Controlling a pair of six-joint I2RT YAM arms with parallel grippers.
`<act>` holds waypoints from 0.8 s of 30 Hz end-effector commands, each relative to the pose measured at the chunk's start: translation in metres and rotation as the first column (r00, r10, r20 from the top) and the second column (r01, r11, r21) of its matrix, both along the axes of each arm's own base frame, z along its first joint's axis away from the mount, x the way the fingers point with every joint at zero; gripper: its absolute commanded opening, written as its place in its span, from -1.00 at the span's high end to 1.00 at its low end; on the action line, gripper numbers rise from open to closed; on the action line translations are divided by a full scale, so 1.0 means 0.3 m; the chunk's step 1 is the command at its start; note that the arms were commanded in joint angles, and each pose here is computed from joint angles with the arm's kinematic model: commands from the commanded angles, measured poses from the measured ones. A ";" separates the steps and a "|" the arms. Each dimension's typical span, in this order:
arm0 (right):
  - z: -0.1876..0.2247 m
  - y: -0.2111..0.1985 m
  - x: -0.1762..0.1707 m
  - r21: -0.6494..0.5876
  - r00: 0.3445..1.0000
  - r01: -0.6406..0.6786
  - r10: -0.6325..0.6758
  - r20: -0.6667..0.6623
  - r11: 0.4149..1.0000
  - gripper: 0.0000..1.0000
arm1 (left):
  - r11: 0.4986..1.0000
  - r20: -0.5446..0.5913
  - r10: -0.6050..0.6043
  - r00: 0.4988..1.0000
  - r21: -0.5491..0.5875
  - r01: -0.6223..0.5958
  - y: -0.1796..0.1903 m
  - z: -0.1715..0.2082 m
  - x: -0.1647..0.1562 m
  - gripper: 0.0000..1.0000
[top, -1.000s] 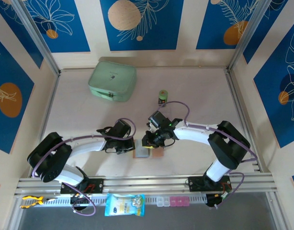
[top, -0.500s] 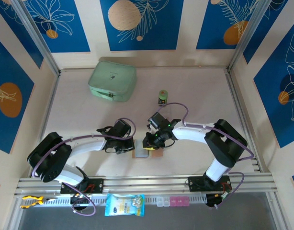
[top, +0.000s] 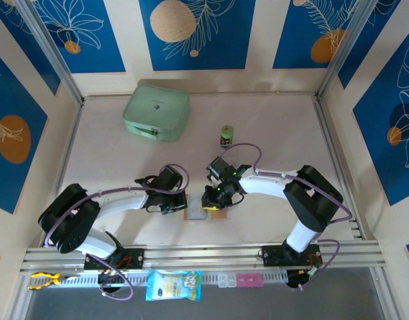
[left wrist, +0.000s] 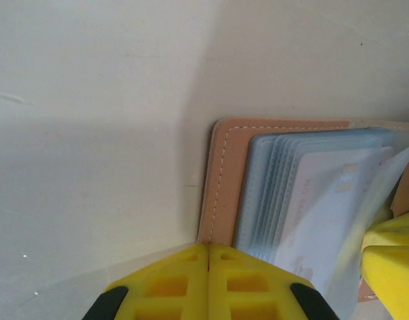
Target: Take the credit cards out of the card holder
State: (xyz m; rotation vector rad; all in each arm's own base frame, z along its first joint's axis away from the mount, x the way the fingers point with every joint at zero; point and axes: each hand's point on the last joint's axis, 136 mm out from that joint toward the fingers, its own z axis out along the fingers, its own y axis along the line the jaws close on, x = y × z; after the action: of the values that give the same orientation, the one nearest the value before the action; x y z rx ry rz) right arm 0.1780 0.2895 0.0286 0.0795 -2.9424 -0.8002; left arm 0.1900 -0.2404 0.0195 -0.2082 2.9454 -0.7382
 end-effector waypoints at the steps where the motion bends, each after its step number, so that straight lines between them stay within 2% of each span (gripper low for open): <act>1: 0.020 -0.019 0.003 -0.012 1.000 -0.001 0.001 0.006 1.000 0.57 | 0.997 -0.019 -0.013 1.000 0.070 0.015 0.034 -0.025 -0.014 1.00; 24: -0.020 -0.020 -0.018 -0.002 1.000 0.012 -0.012 -0.028 1.000 0.57 | 0.997 0.004 -0.008 1.000 0.077 0.008 0.059 -0.014 -0.023 1.00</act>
State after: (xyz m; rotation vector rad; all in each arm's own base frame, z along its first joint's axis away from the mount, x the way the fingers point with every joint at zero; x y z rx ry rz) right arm 0.1788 0.2846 0.0261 0.0641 -2.9444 -0.8008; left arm 0.1908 -0.2334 0.0197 -0.1944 2.9416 -0.6818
